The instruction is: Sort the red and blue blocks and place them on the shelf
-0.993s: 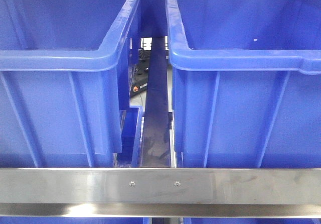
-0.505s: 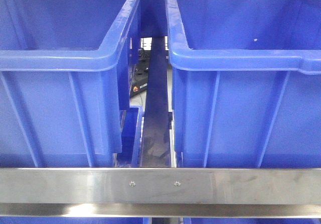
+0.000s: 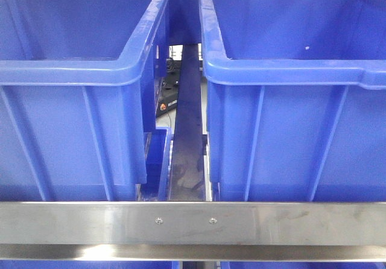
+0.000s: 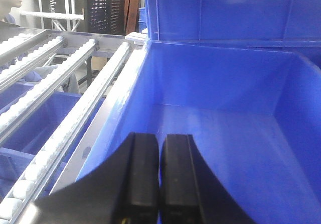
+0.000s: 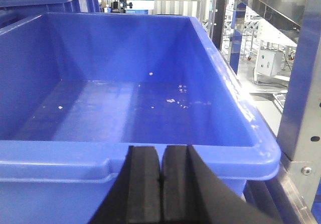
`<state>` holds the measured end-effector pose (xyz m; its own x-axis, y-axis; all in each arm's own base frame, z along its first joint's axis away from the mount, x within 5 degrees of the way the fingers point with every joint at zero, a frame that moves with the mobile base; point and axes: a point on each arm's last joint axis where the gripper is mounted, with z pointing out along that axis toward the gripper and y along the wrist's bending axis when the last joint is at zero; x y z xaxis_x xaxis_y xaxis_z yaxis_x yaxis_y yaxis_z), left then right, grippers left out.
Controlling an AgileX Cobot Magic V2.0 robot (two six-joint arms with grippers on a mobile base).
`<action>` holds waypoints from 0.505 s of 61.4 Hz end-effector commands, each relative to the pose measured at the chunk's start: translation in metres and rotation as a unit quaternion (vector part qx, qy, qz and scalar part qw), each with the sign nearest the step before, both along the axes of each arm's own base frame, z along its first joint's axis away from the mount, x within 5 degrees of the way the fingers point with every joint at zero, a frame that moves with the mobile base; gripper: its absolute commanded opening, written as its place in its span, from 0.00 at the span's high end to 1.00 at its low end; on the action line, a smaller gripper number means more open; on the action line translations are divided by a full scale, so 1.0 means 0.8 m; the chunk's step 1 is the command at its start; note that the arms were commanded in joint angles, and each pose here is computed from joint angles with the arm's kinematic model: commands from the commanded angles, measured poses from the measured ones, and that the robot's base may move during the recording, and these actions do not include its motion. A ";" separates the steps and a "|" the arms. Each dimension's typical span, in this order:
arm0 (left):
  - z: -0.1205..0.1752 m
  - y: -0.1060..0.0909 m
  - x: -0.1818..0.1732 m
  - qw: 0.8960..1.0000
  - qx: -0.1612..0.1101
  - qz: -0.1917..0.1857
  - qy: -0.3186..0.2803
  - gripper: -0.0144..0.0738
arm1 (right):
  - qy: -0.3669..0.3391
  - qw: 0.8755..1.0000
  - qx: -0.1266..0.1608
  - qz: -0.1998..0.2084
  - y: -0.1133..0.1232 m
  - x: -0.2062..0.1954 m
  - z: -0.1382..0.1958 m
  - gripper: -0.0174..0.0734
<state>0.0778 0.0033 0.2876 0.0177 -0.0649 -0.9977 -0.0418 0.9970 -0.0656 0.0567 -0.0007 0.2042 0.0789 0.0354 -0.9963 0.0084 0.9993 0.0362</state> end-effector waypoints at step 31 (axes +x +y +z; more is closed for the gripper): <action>-0.081 -0.011 -0.008 0.998 0.018 -0.058 -0.001 0.70 | -0.069 0.998 -0.005 -0.010 -0.002 -0.006 0.022 0.78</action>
<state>0.0735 -0.0035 0.2076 -0.1500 0.0164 -0.9885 0.0490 0.9988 0.0092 0.0567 -0.0007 0.2042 0.0789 0.0354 -0.9963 0.0084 0.9993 0.0362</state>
